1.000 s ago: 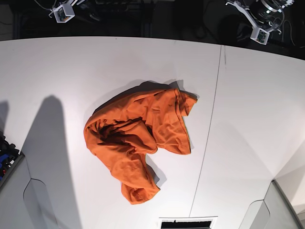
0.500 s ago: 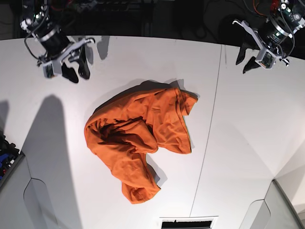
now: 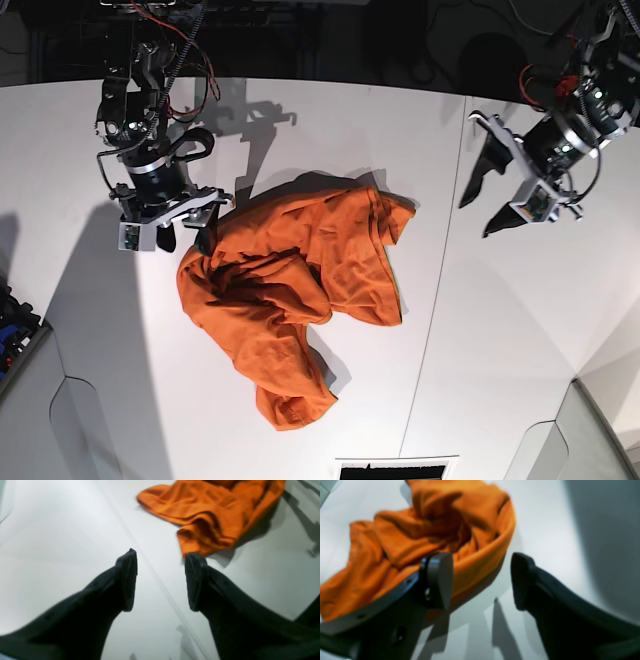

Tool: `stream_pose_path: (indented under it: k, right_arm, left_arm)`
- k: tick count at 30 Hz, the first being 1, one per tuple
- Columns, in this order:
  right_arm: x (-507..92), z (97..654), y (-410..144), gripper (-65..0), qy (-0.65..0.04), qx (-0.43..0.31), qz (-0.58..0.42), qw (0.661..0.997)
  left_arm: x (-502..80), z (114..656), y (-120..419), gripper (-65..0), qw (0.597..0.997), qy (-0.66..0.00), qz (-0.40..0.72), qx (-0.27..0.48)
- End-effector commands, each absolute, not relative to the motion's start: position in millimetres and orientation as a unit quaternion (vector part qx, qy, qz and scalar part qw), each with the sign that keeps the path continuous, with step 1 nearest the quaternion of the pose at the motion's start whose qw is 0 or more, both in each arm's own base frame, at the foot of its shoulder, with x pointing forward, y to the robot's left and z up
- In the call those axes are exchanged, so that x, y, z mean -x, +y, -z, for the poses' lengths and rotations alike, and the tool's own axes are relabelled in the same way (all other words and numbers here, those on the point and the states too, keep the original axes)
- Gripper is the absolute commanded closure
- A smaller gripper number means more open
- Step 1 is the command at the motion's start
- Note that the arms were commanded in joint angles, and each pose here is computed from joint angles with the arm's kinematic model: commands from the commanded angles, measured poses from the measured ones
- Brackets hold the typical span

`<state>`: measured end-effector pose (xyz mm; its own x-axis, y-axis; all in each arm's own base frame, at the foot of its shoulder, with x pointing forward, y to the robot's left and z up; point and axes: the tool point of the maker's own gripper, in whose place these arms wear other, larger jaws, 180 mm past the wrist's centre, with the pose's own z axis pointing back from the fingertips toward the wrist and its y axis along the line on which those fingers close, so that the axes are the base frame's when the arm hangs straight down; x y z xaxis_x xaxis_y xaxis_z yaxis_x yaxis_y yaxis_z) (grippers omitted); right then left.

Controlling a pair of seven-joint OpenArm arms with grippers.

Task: Layout the t-shirt on the table in an organized manner, then fold the t-shirt properly
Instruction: 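Lower both grippers toward the edges of the crumpled orange t-shirt, then grasp the shirt fabric with both grippers and drag it apart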

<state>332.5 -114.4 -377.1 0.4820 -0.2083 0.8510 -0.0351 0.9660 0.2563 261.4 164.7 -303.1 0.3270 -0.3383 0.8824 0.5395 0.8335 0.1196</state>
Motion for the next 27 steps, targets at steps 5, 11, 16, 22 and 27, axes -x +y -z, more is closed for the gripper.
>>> stream_pose_path:
  k: [5, 11, 16, 22, 27]
  right_arm:
    - [-340.7, 378.8, -112.3, -36.3, -0.511, -0.123, 0.056, 0.849]
    - [-338.5, 386.8, -112.5, -36.2, -0.502, -0.123, 0.058, 0.854]
    - [-338.7, 386.6, -112.8, -36.3, -0.503, -0.122, 0.057, 0.854]
    - [-342.0, 382.8, -116.5, -36.2, -0.512, -0.115, 0.057, 0.849]
    - [-344.7, 380.4, -116.5, -36.2, -0.515, -0.115, 0.056, 0.848]
  left_arm:
    - [-296.9, 317.0, 138.6, -33.4, 0.799, -0.523, 0.266, 0.129]
    - [-335.3, 341.4, 103.6, -33.4, 0.802, -0.514, 0.263, 0.157]
    - [-360.0, 351.5, 86.7, -33.4, 0.808, -0.509, 0.245, 0.17]
    - [-378.6, 376.3, 84.3, -33.4, 0.829, -0.489, 0.21, 0.172]
    - [-376.7, 387.8, 86.0, -33.3, 0.839, -0.475, 0.203, 0.171]
